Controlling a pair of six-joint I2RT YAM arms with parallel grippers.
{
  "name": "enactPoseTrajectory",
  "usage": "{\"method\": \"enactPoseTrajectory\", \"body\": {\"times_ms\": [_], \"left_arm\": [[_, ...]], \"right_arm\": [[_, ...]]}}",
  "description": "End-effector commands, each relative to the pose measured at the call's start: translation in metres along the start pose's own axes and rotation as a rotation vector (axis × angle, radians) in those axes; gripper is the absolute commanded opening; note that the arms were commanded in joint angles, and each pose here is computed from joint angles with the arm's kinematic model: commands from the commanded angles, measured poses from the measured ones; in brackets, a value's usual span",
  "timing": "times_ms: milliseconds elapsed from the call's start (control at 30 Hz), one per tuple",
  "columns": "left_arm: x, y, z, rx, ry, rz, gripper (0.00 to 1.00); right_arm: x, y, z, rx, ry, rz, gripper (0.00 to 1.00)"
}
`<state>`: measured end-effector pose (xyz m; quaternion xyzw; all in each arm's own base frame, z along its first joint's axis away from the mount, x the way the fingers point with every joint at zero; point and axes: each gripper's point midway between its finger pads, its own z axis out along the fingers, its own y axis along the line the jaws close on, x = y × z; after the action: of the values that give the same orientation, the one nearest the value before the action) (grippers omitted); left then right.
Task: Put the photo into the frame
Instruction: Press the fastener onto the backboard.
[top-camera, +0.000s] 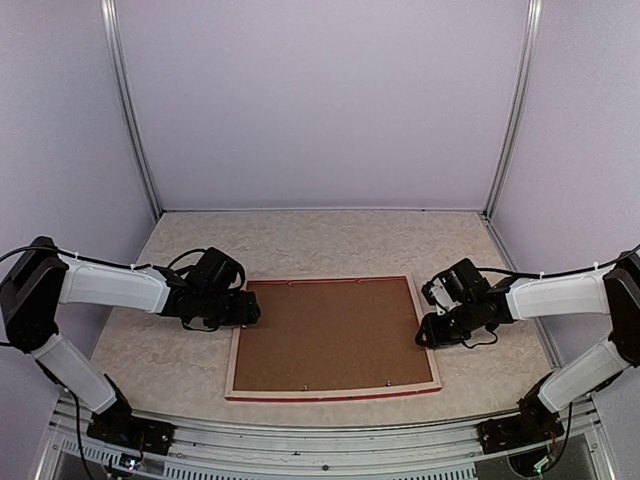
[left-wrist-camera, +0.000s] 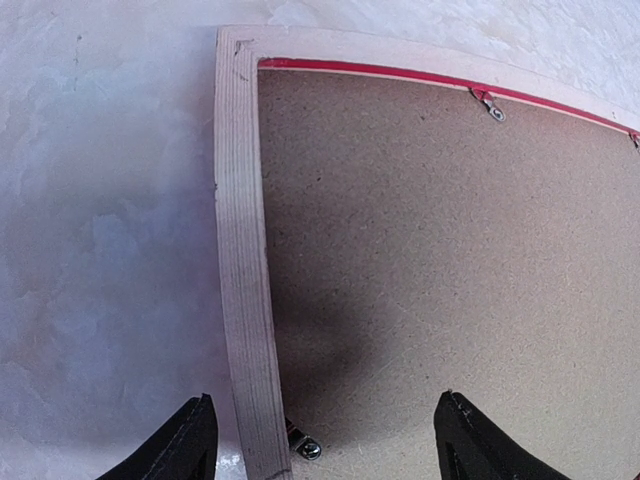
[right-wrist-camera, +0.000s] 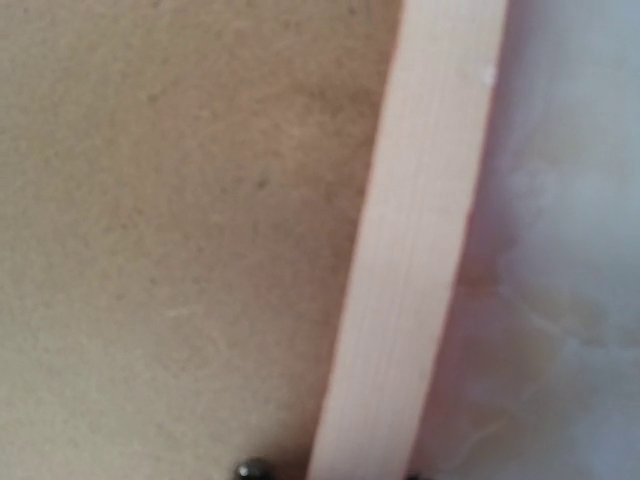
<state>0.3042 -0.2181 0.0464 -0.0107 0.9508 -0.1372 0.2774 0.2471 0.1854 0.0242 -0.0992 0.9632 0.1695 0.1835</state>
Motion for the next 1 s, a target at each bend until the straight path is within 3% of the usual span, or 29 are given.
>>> {"method": "enactPoseTrajectory", "body": {"times_ms": [0,167,500,967], "left_arm": [[-0.001,0.002,-0.003,-0.007,-0.006,0.018,0.74],[-0.001,0.002,-0.003,-0.006,-0.008,0.020,0.74],[-0.003,0.000,-0.004,0.000,-0.011,0.022,0.74],[-0.003,0.001,-0.004,-0.005,-0.009,0.022,0.74]], "right_arm": [[0.015,-0.006,0.006,0.006,0.051,-0.024,0.39],[0.006,0.001,-0.001,-0.050,0.024,0.014,0.43],[-0.004,-0.004,-0.012,-0.100,-0.019,0.076,0.42],[0.009,-0.025,-0.004,-0.010,0.027,0.075,0.38]]}}
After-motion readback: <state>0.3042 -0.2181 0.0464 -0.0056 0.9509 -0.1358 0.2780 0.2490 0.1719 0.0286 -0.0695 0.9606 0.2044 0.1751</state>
